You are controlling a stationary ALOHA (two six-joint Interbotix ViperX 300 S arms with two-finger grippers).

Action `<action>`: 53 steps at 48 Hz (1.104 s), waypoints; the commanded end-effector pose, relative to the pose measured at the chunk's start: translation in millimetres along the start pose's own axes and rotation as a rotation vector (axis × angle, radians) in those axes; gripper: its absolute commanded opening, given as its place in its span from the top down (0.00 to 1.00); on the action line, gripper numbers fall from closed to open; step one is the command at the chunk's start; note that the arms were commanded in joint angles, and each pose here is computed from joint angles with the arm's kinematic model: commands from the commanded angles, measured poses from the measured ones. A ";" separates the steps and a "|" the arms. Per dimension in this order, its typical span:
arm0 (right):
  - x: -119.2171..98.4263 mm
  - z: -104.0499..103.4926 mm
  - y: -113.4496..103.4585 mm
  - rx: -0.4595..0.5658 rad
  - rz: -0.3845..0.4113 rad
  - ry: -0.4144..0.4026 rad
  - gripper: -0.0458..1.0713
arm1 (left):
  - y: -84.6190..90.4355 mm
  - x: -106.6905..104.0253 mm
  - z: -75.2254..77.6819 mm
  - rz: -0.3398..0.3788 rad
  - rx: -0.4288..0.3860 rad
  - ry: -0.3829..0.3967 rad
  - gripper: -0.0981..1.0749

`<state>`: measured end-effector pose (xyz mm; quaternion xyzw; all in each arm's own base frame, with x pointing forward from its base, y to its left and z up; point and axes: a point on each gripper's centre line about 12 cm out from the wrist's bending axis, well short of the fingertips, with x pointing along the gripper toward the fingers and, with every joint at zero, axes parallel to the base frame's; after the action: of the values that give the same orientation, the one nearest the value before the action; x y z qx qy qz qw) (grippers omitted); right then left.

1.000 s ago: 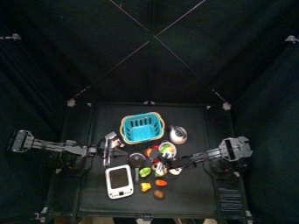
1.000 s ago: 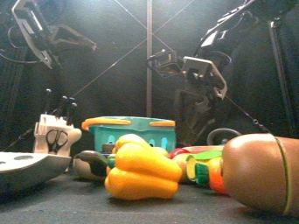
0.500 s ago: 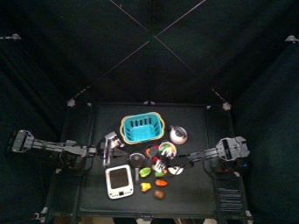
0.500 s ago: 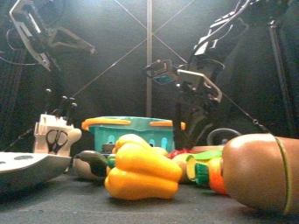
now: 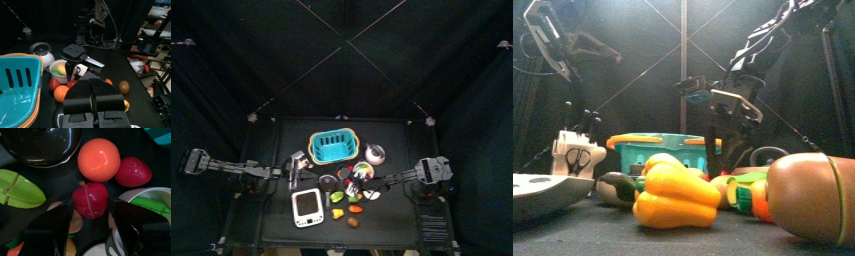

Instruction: Grab apple

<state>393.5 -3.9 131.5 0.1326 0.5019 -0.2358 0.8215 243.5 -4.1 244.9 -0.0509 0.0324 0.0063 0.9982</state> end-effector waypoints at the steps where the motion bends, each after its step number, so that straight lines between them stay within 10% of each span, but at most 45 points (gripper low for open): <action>1: 1.0 3.8 -4.6 0.016 -0.004 -0.003 0.18 | -0.2 2.0 5.5 0.000 -0.001 -0.017 0.91; 53: 30.2 -10.9 -1.4 -0.003 -0.039 0.065 0.19 | -0.4 2.2 7.1 0.000 -0.001 -0.022 0.91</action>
<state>399.5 -4.3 113.0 0.1276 0.5167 -0.2382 0.8124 243.5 -4.1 244.9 -0.0516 0.0324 0.0064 0.9981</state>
